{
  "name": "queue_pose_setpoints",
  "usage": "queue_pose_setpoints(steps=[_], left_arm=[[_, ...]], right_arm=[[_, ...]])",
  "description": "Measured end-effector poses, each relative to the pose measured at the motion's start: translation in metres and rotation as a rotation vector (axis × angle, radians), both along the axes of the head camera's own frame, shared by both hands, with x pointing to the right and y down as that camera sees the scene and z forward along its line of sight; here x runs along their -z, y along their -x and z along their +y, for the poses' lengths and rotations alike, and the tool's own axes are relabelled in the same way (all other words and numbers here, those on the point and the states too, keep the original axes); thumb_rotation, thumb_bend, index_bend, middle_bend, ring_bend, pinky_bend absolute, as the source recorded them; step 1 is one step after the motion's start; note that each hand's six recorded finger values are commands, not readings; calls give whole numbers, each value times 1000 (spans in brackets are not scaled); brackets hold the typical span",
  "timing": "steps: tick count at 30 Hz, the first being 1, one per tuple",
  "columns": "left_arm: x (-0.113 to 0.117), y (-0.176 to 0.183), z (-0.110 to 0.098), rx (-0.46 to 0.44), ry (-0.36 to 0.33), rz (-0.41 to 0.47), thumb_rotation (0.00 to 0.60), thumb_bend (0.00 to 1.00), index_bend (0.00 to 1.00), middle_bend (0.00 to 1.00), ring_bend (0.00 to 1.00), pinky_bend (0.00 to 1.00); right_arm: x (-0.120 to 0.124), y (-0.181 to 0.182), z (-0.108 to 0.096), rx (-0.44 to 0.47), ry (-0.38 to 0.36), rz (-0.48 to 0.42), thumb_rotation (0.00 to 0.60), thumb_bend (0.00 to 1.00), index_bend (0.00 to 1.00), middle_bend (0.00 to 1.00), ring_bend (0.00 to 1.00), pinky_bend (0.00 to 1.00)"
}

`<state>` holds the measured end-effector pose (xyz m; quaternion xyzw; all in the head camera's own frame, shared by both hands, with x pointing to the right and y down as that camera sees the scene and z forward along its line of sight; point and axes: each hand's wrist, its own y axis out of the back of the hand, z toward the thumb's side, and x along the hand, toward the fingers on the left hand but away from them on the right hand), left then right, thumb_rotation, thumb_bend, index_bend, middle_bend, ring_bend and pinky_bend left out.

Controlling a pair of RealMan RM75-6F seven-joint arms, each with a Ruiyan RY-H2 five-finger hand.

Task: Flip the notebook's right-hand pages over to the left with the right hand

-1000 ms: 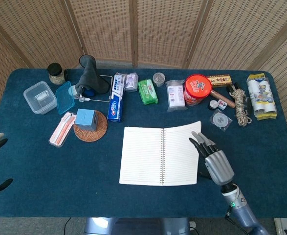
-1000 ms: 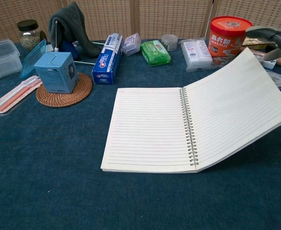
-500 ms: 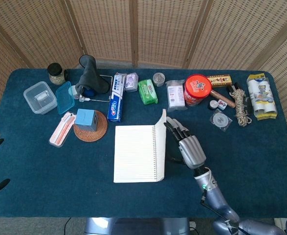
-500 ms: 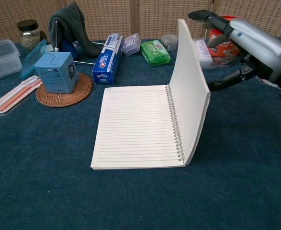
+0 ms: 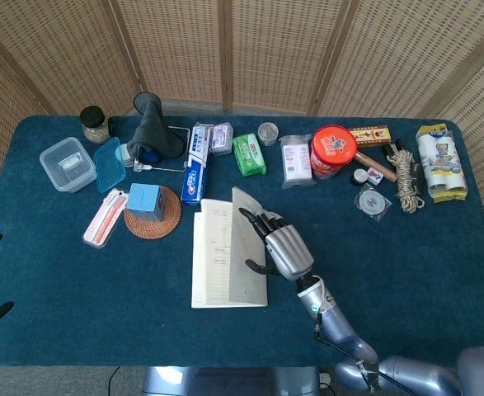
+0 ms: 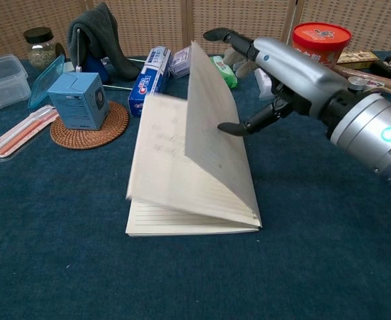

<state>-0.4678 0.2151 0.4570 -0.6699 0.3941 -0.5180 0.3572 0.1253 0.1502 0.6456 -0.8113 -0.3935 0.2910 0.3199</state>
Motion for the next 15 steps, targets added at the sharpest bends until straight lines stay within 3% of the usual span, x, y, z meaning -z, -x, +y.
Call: queue_pose_setpoints(steps=[6,15], left_arm=[[-2,-1,0,-2,3,1,600,25,0,0,0,47],[-4,3,1,9,8,2,600,25,0,0,0,48]], right_arm=[[-13,26,6,63,25,27,600,223,0,0,166,211],[-23,27,9,51,68,38,600,227,0,0,173,209]])
